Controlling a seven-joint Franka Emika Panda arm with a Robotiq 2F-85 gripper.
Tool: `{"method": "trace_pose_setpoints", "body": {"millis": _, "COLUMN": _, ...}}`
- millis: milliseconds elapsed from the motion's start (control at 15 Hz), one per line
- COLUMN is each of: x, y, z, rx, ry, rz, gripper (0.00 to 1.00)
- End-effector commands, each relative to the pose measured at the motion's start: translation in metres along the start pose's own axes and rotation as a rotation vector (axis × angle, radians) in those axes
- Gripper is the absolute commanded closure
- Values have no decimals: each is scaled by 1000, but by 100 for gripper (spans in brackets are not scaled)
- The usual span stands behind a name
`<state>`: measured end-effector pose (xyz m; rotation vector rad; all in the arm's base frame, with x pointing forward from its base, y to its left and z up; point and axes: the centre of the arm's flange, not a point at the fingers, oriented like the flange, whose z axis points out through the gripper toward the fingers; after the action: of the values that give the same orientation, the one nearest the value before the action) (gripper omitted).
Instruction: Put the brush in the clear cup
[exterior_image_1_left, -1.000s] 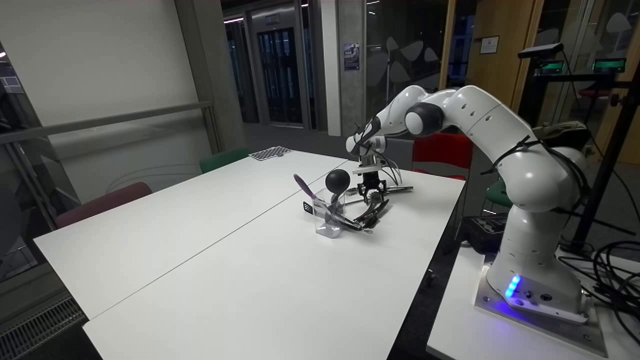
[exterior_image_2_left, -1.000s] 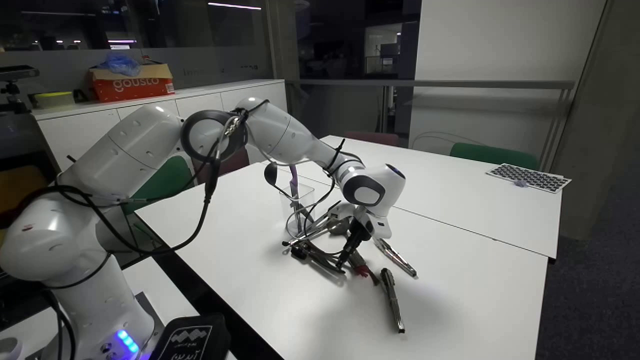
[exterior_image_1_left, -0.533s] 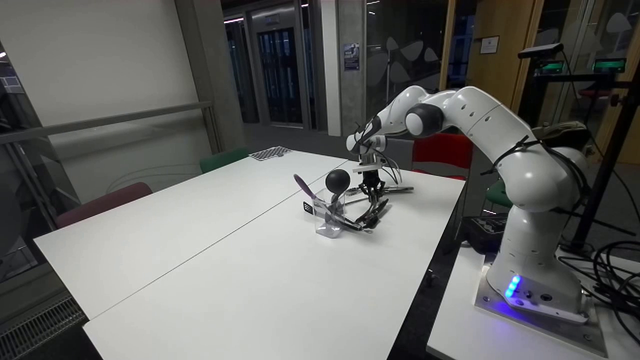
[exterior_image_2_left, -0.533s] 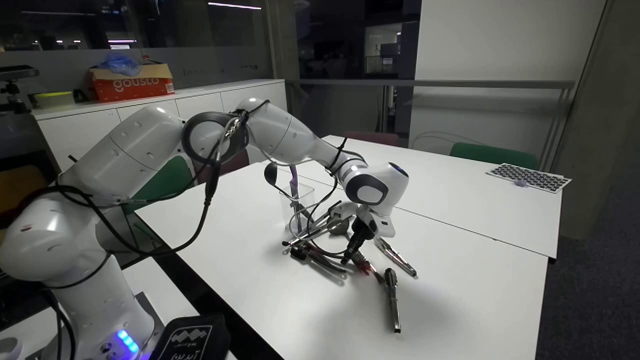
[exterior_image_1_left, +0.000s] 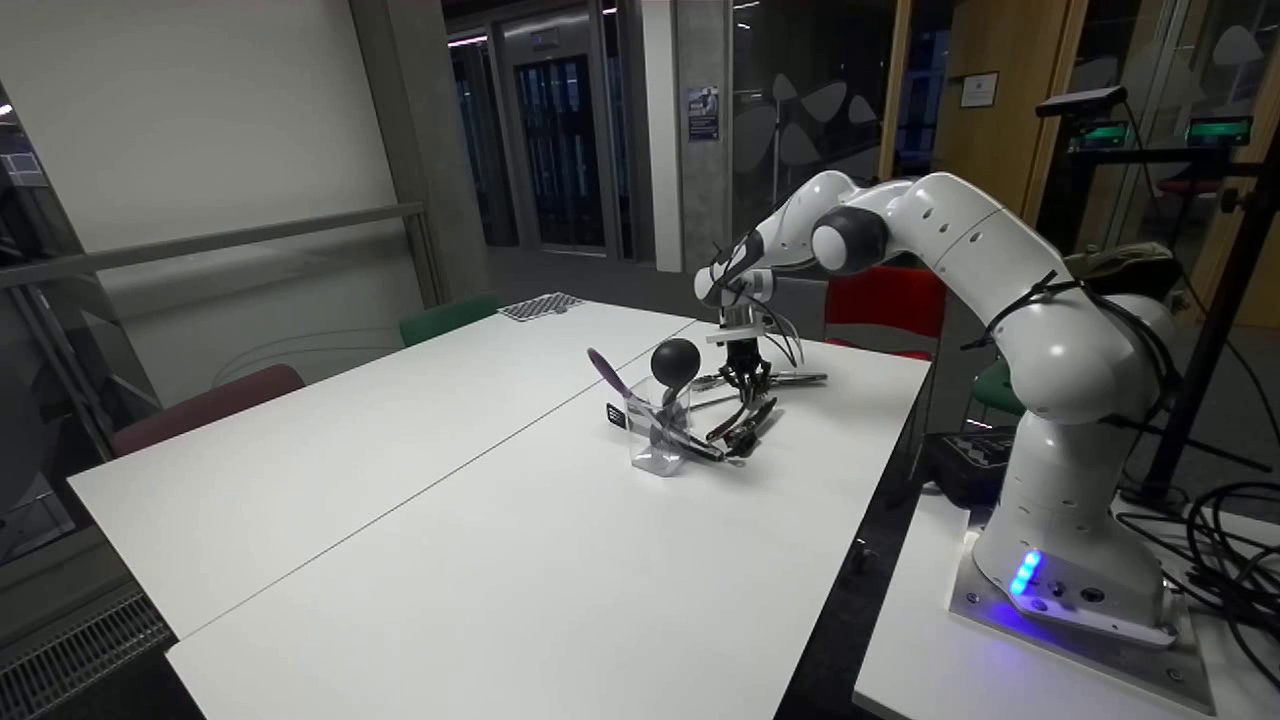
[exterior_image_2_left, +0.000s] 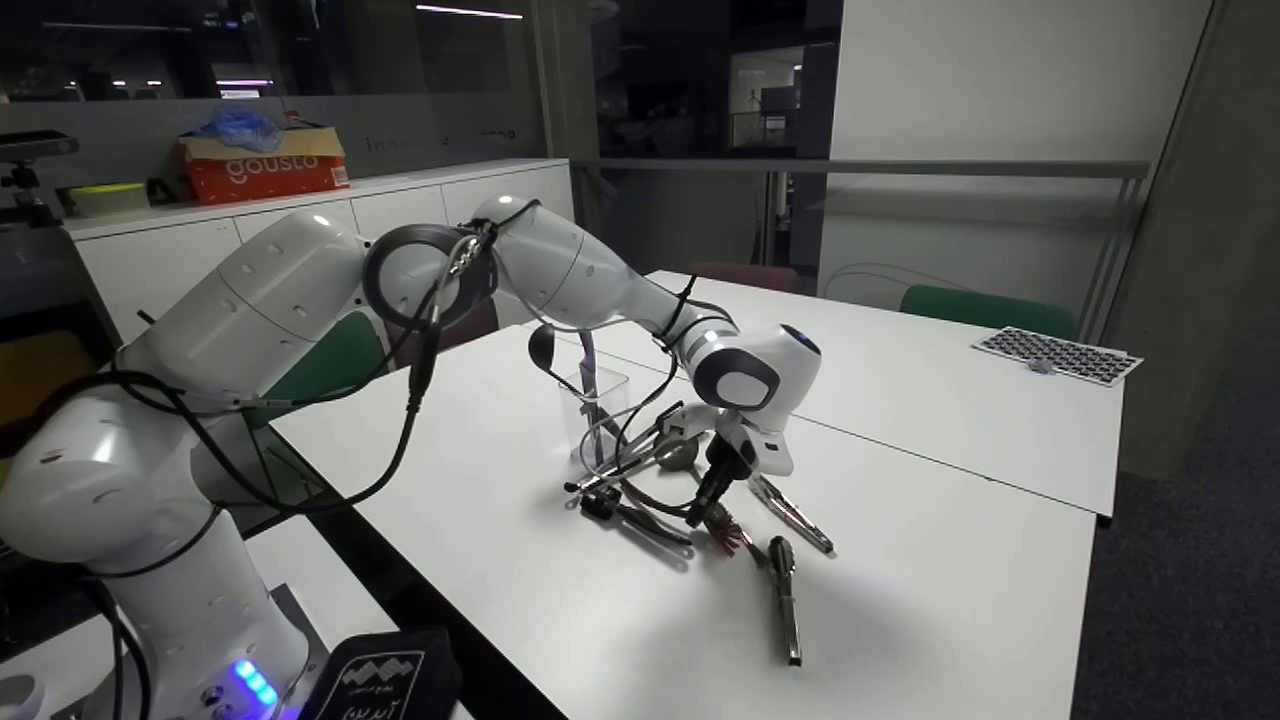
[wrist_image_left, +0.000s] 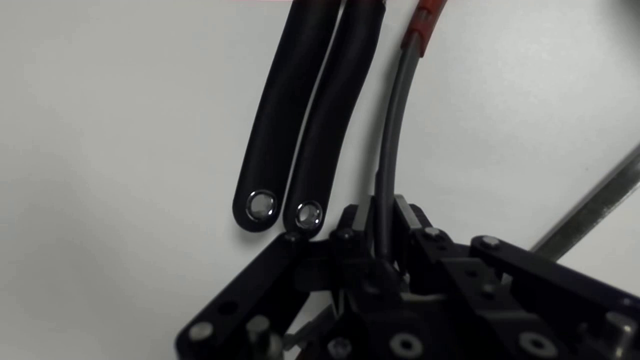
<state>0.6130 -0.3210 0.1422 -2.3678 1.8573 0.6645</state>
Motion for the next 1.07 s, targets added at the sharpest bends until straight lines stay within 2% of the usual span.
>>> {"method": "trace_pose_setpoints", "body": {"millis": 0, "x": -15, "y": 19, "z": -5, "rx": 63, "ry": 26, "rz": 130, "gripper": 97}}
{"method": "trace_pose_setpoints", "body": {"millis": 600, "x": -65, "y": 82, "z": -33, "rx": 262, "ry": 304, "rz": 444, "gripper": 97}}
{"method": "trace_pose_setpoints", "body": {"millis": 800, "x": -82, "y": 98, "z": -42, "rx": 237, "ry": 426, "rz": 522, "gripper": 97}}
{"method": "trace_pose_setpoints", "body": {"millis": 1000, "x": -109, "y": 116, "z": -49, "rx": 166, "ry": 542, "rz": 519, "gripper": 97}}
